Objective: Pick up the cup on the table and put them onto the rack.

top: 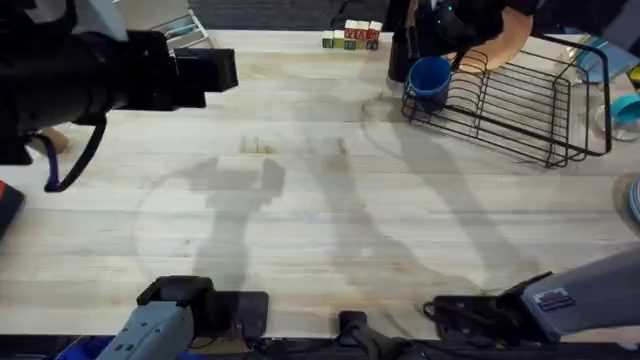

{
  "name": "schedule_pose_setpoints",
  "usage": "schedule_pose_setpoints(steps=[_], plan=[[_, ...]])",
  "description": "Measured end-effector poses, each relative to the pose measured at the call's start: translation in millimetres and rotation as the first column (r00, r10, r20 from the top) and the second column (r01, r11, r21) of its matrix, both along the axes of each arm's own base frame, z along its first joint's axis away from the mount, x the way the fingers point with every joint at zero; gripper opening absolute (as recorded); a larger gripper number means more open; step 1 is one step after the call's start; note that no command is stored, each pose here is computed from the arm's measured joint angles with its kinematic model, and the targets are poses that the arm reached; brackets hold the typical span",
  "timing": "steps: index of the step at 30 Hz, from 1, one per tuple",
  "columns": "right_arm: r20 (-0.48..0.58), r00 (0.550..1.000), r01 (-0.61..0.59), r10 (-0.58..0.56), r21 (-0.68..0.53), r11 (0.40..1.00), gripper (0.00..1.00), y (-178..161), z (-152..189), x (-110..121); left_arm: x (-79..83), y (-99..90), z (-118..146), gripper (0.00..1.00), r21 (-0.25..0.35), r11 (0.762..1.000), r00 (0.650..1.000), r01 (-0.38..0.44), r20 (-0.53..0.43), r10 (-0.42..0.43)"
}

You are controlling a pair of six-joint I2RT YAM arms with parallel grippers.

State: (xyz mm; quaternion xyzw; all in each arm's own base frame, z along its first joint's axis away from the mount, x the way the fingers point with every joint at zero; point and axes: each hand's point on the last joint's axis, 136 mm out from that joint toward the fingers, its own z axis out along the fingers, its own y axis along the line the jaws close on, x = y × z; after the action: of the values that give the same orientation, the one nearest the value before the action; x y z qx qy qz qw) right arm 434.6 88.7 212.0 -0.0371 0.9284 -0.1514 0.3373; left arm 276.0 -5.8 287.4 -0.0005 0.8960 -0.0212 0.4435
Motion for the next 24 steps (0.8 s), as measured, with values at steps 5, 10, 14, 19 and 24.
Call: schedule_pose_setpoints(steps=[5,10,14,19,24], plan=[[0.0,1.0,-0.002,0.002,0.0,1.0,0.468,1,0,0,0.0,0.1,0,0.994,0.0,1.0,1.0,0.0,0.0,0.0],[0.075,0.997,-0.007,0.014,-0.085,0.996,0.995,-2,38,-16,0.0,0.1,0,0.994,0.0,1.0,1.0,0.0,0.0,0.0],[0.112,0.994,0.0,0.016,-0.142,0.99,0.996,-7,68,-43,-0.1,0.0,0,0.994,0.0,1.0,1.0,0.0,0.0,0.0],[0.081,0.994,-0.054,0.068,-0.159,0.986,0.996,-5,82,-76,0.0,0.0,0,0.993,0.0,1.0,1.0,0.0,0.0,0.0],[-0.005,0.984,-0.179,0.179,-0.021,0.984,0.996,10,79,-109,0.0,0.1,0,0.993,0.0,1.0,1.0,0.0,0.0,0.0]])
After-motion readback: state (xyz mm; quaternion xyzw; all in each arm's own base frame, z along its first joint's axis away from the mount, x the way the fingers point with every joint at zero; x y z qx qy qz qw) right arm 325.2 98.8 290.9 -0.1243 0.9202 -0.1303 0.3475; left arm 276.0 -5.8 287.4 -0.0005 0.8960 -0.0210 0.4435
